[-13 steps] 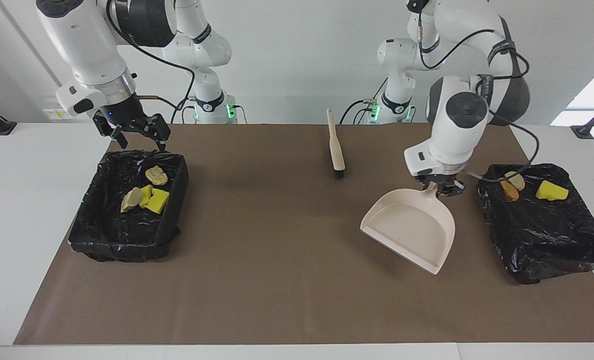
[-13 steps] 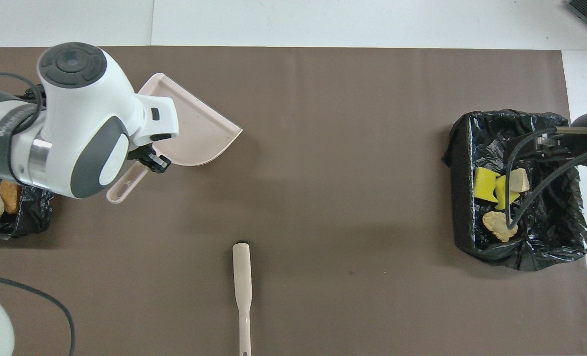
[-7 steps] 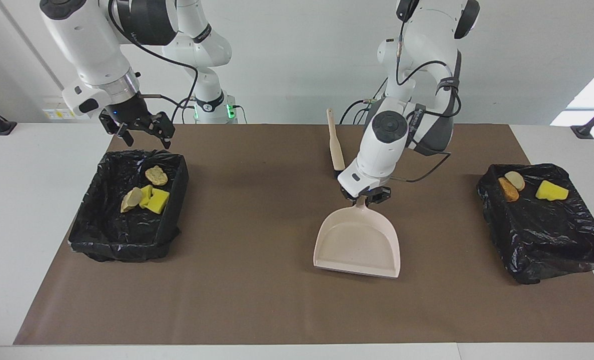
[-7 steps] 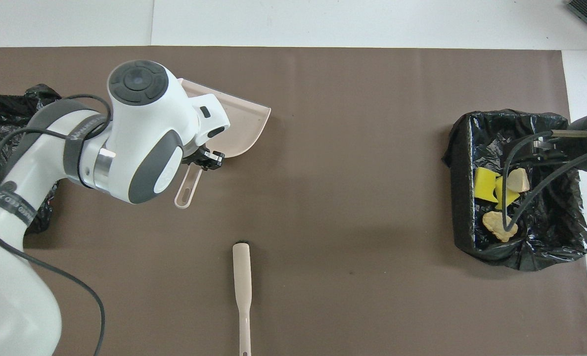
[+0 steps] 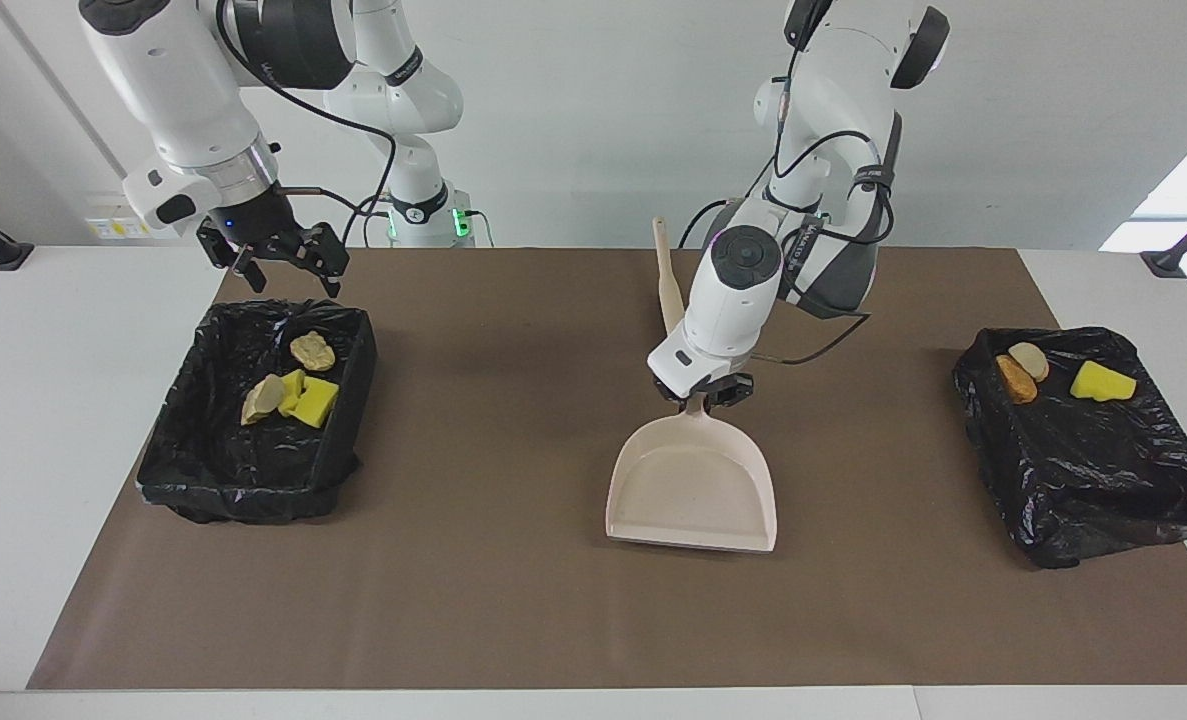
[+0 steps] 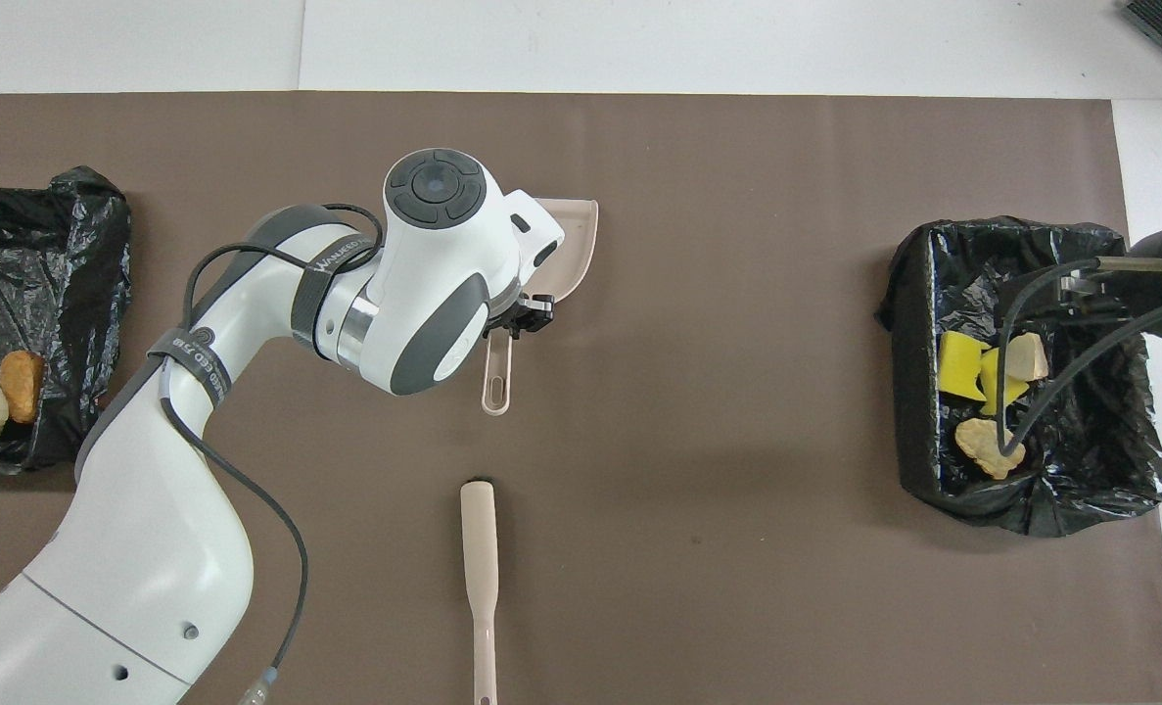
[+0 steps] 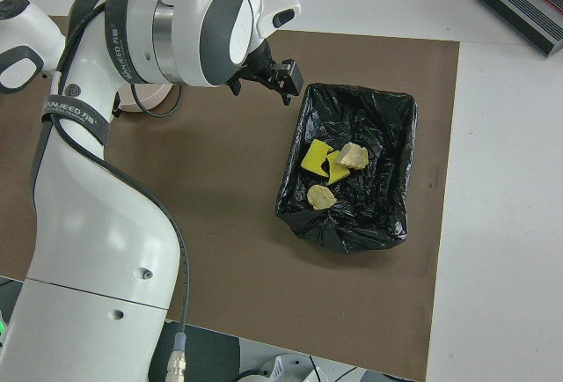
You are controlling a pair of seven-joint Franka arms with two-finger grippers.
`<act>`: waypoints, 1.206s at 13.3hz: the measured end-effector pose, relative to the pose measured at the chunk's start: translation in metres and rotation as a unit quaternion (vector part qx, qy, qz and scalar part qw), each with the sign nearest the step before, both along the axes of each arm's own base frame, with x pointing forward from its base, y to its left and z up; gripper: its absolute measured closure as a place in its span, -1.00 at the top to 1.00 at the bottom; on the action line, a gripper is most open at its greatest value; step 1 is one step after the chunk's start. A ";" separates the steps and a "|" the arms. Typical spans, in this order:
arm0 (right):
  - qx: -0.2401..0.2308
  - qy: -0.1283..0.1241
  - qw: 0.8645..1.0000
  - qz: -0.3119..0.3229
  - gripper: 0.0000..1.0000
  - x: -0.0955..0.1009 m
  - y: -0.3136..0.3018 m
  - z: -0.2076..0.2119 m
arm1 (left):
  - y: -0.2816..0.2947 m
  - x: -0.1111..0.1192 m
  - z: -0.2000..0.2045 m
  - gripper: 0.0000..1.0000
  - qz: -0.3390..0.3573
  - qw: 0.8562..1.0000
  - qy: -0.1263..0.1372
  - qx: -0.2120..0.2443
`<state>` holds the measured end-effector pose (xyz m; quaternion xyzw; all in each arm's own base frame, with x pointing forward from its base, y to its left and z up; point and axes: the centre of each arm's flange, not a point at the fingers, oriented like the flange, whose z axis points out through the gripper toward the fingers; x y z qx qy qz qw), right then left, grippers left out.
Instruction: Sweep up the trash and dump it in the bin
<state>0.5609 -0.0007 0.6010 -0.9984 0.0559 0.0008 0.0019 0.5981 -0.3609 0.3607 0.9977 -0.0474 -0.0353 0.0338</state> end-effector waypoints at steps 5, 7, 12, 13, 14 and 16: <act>0.000 0.000 1.000 0.000 1.00 0.000 0.000 0.000 | 0.001 0.005 -0.004 0.00 0.012 1.000 0.000 -0.016; 0.000 0.000 1.000 0.000 1.00 0.000 0.000 0.000 | 0.005 0.007 0.000 0.46 0.015 1.000 -0.002 -0.016; 0.000 0.000 1.000 0.000 1.00 0.000 0.000 0.000 | 0.058 0.012 0.074 1.00 0.018 0.999 -0.029 0.010; 0.000 0.000 1.000 0.000 1.00 0.000 0.000 0.000 | 0.079 0.011 0.094 1.00 0.010 0.999 -0.039 0.017; 0.000 0.000 1.000 0.000 1.00 0.000 0.000 0.000 | 0.101 0.007 0.114 1.00 -0.001 0.999 -0.049 0.024; 0.000 0.000 1.000 0.000 1.00 0.000 0.000 0.000 | 0.149 -0.012 0.159 1.00 -0.013 0.998 -0.055 0.041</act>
